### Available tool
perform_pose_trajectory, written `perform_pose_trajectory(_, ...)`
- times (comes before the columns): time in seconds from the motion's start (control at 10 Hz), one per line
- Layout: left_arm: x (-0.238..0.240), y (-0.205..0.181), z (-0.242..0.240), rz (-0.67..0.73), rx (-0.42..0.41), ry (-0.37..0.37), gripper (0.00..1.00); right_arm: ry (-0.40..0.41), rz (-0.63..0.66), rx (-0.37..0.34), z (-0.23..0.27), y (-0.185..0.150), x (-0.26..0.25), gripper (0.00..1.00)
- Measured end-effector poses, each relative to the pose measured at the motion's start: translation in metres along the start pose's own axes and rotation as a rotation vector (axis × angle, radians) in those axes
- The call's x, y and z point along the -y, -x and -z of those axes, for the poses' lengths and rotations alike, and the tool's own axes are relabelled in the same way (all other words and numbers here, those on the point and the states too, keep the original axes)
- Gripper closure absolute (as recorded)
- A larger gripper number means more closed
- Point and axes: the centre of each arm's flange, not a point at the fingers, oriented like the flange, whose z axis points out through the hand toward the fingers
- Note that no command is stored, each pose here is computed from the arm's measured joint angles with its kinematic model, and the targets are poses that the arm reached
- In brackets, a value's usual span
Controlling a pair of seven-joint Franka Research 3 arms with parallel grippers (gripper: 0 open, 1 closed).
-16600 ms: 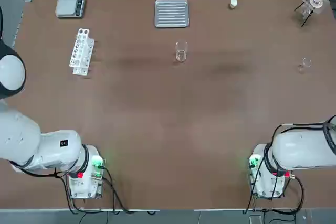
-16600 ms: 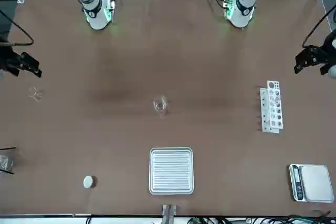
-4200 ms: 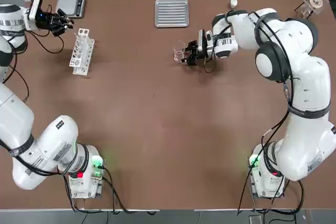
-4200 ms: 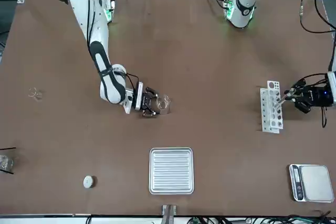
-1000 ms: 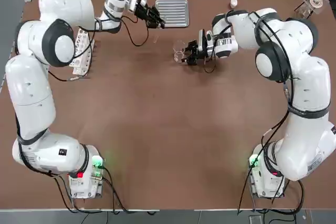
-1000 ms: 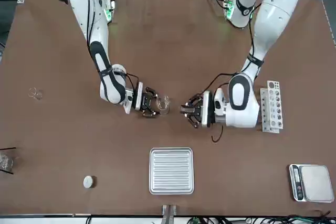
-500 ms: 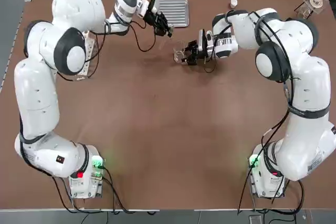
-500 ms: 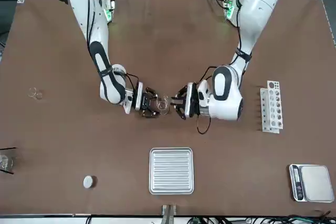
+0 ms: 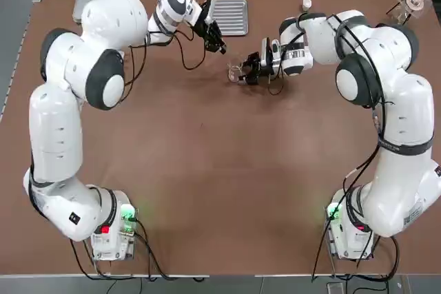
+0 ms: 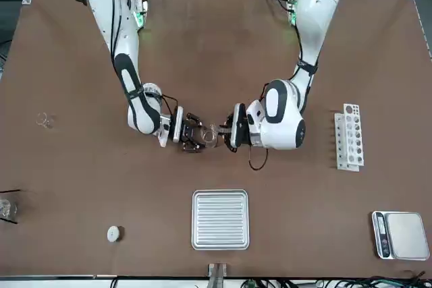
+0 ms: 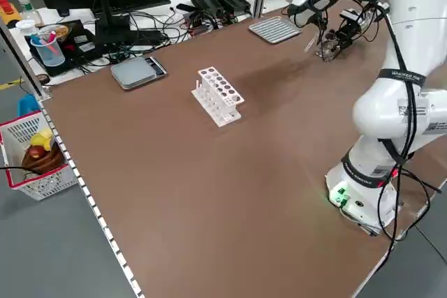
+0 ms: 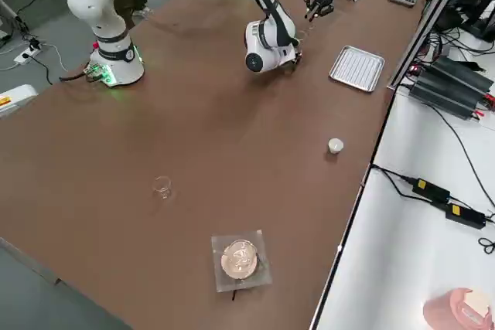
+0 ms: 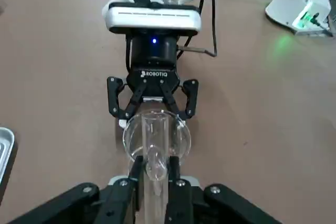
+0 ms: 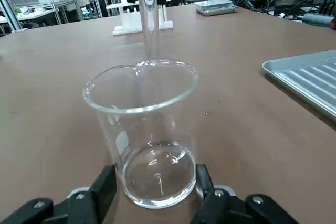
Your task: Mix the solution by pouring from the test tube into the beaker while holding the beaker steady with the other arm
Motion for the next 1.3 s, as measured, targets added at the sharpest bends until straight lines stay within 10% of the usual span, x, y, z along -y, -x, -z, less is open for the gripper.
perform_pose_trajectory(1.3,-0.01,-0.043,-0.015,0.142,0.245,-0.031,0.79,0.001,-0.001,-0.001,0.0,0.0,0.0,0.31)
